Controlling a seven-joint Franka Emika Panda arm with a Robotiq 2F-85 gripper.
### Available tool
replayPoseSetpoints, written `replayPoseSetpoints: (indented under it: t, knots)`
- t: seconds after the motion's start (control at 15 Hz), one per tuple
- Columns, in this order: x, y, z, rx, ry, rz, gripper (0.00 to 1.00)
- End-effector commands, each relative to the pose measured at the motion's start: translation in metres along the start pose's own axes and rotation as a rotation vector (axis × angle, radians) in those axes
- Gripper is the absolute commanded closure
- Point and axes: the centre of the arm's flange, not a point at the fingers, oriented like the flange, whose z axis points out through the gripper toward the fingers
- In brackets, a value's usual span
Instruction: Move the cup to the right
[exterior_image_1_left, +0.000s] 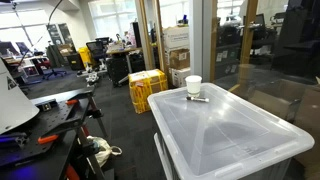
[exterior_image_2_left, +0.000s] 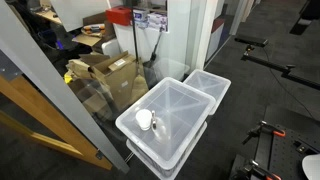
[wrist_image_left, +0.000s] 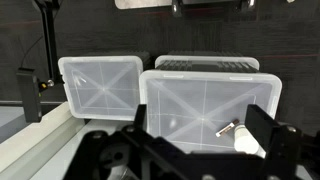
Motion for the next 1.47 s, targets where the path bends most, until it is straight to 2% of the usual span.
replayPoseSetpoints:
  t: [0.0, 0.47, 1.0, 1.4]
  knots:
    - [0.000, 0.000, 0.000, 0.000, 0.000, 0.000, 0.00]
    - [0.001, -0.001, 0.001, -0.002, 0.010, 0.001, 0.00]
    - [0.027, -0.011, 0.010, 0.022, 0.105, 0.023, 0.00]
    - [0.062, -0.032, 0.036, 0.070, 0.228, 0.030, 0.00]
